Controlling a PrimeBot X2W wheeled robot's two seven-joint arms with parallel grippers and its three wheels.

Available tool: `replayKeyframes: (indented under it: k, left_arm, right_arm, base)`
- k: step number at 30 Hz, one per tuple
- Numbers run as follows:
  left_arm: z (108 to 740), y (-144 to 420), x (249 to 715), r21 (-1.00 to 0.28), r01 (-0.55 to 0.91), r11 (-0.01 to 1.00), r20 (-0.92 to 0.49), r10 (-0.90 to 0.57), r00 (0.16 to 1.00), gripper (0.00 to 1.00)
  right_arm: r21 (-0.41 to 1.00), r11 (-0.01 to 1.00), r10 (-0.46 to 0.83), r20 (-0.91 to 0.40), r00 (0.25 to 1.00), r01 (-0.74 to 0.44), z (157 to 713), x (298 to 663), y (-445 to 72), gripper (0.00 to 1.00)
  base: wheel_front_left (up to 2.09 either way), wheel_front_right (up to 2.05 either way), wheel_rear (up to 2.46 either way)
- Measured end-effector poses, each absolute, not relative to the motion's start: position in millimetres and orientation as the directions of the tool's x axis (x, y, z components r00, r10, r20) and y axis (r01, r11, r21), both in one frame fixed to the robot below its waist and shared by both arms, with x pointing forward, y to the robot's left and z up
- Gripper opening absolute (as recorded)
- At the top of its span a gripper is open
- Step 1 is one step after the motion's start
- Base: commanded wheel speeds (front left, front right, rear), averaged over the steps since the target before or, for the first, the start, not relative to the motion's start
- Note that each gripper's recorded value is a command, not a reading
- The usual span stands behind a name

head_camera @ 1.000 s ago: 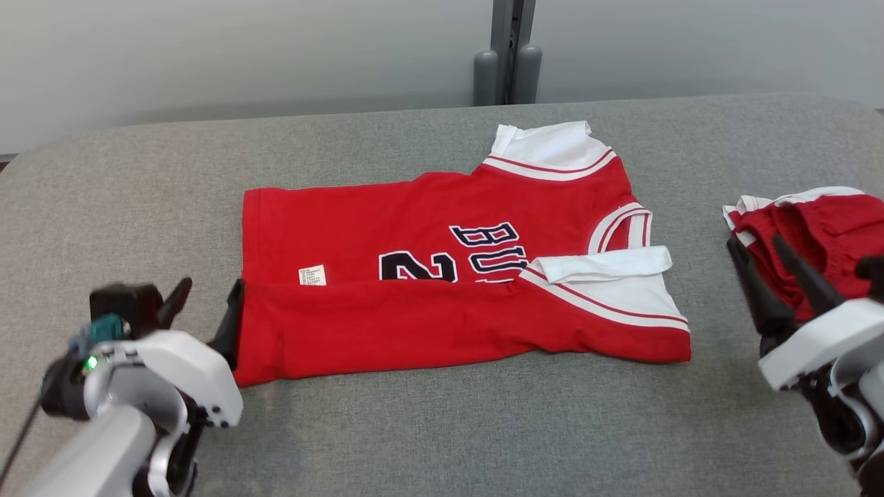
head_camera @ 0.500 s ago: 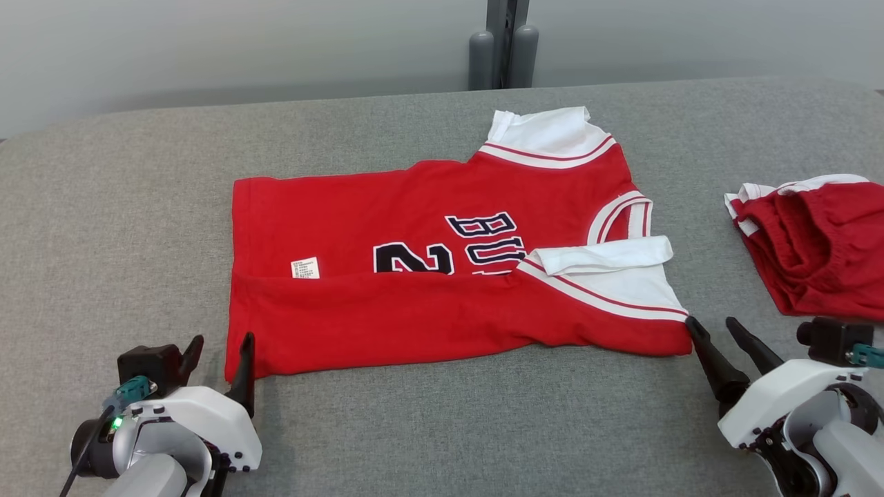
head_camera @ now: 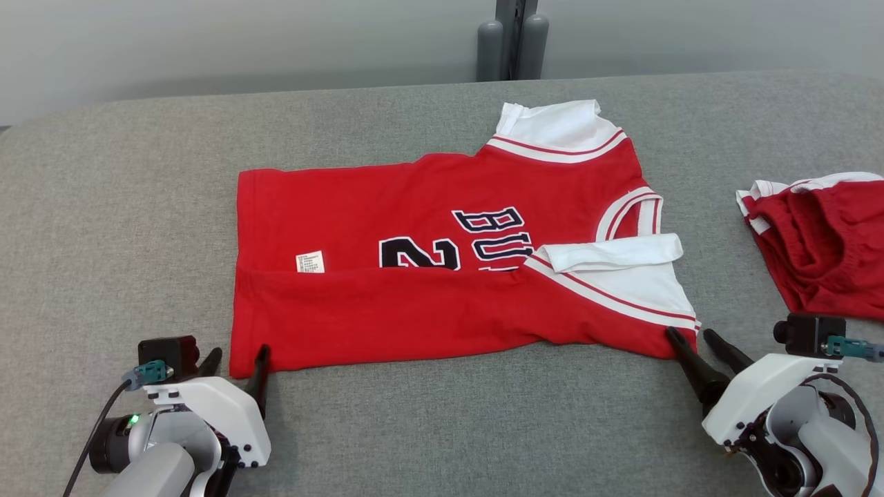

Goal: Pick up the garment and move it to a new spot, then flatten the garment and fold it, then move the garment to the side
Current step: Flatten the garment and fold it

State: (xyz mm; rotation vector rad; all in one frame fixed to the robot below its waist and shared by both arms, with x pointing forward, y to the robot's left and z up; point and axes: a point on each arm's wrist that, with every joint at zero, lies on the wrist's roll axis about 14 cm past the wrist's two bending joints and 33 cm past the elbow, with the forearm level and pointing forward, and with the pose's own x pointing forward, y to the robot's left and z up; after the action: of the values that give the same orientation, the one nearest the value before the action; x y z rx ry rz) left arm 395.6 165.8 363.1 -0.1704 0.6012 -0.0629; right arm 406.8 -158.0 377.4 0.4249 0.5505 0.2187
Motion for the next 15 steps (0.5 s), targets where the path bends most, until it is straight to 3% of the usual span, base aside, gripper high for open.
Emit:
replayKeyframes:
  k: [1, 2, 3, 6, 7, 8, 11, 15]
  left_arm:
    - [361.1, 164.3, 394.2, -0.186, 0.012, 0.982, -0.567, -0.117, 0.815, 1.00]
    - [359.9, 163.4, 393.5, -0.192, 0.009, 0.981, -0.575, -0.120, 0.809, 1.00]
    - [358.3, 161.4, 392.3, -0.196, 0.012, 0.980, -0.584, -0.127, 0.802, 1.00]
    - [355.6, 158.3, 389.8, -0.206, 0.016, 0.978, -0.603, -0.140, 0.785, 1.00]
    - [355.7, 157.6, 389.8, -0.209, 0.016, 0.978, -0.605, -0.142, 0.784, 1.00]
    - [356.1, 157.0, 389.9, -0.211, 0.017, 0.977, -0.604, -0.144, 0.784, 0.82]
    - [358.7, 152.4, 388.8, -0.231, 0.024, 0.973, -0.603, -0.162, 0.781, 0.00]
    - [364.9, 148.0, 387.4, -0.253, 0.036, 0.967, -0.591, -0.184, 0.785, 0.00]
  right_arm:
    - [0.446, 0.891, 0.315, -0.460, 0.830, -0.091, 377.3, 406.4, -157.2, 0.84]
    - [0.447, 0.890, 0.318, -0.461, 0.828, -0.093, 377.5, 406.1, -156.3, 0.51]
    - [0.451, 0.888, 0.321, -0.462, 0.827, -0.092, 377.7, 405.6, -155.6, 0.42]
    - [0.455, 0.885, 0.330, -0.462, 0.824, -0.099, 377.8, 403.3, -152.2, 0.01]
    - [0.459, 0.883, 0.334, -0.458, 0.824, -0.102, 378.5, 402.9, -150.6, 0.00]
    - [0.460, 0.882, 0.336, -0.454, 0.826, -0.106, 379.5, 403.0, -149.6, 0.00]
    - [0.459, 0.881, 0.335, -0.439, 0.834, -0.112, 382.2, 403.6, -148.9, 0.00]
    - [0.460, 0.880, 0.333, -0.418, 0.845, -0.119, 386.7, 405.5, -148.0, 0.00]
  base:
    - [0.00, 0.00, 0.00]
    - [0.00, 0.00, 0.00]
    - [0.00, 0.00, 0.00]
    - [0.00, 0.00, 0.00]
    - [0.00, 0.00, 0.00]
    - [0.00, 0.00, 0.00]
    - [0.00, 0.00, 0.00]
    - [0.00, 0.00, 0.00]
